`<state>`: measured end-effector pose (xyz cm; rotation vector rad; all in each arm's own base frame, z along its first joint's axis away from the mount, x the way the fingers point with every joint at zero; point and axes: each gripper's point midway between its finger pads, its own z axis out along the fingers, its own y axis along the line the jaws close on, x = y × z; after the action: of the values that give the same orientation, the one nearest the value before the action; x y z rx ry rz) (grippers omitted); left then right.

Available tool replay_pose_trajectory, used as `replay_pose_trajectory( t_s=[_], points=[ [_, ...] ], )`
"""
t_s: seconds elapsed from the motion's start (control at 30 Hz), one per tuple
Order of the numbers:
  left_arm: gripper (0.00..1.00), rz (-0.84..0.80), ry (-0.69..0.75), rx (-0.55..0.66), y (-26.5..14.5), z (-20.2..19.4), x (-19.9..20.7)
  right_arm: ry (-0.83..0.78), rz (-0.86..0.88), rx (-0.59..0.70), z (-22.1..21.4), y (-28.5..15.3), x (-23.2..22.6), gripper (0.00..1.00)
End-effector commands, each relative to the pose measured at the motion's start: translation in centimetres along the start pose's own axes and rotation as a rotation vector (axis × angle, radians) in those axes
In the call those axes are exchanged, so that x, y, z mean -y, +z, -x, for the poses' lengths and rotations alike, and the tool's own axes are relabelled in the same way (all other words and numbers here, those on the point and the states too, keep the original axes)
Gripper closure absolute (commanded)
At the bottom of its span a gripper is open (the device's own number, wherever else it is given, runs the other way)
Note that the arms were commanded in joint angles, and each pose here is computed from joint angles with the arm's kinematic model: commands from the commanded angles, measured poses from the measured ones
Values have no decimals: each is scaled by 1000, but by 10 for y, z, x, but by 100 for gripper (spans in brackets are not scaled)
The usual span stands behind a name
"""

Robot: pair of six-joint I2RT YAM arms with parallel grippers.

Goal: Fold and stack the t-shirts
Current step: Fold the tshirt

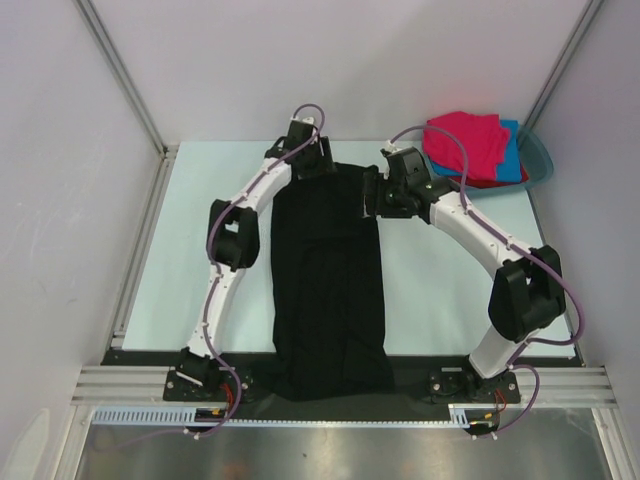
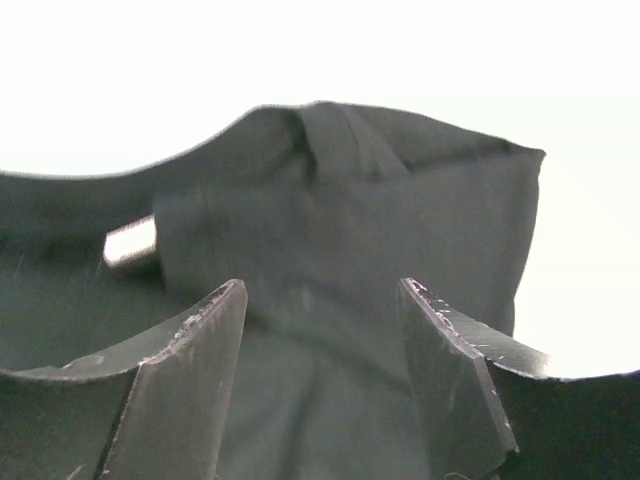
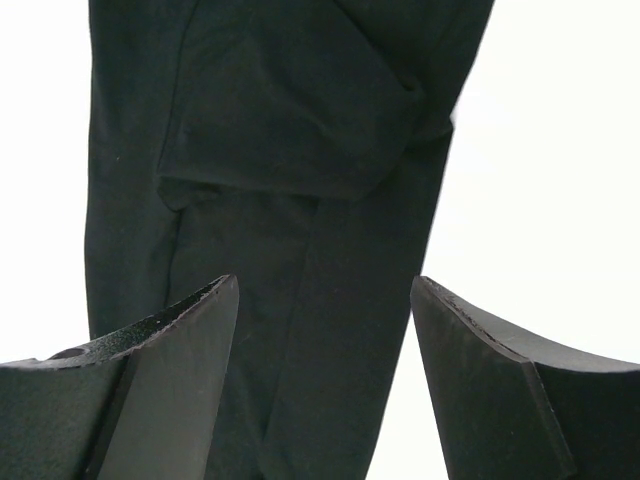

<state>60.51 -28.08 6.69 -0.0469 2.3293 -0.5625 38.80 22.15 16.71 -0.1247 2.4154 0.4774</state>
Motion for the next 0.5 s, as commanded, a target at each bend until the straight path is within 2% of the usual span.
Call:
replay_pose_trajectory(
  t_s=[0.0, 0.03, 0.2, 0.33, 0.47],
  points=[
    [32, -107, 64, 156, -95, 69, 61, -4, 29, 52, 8, -22, -14, 25],
    [33, -112, 71, 165, -119, 75, 69, -7, 29, 52, 6, -23, -15, 24],
    [34, -118, 63, 58, -154, 38, 75, -8, 23, 37, -8, -24, -13, 24],
    [34, -38, 52, -26, -164, -3, 56, -8, 14, 46, -9, -31, -10, 24],
    [35, 39, 66, -151, -157, -68, 32, -13, 4, 69, -4, -39, -8, 24]
  ],
)
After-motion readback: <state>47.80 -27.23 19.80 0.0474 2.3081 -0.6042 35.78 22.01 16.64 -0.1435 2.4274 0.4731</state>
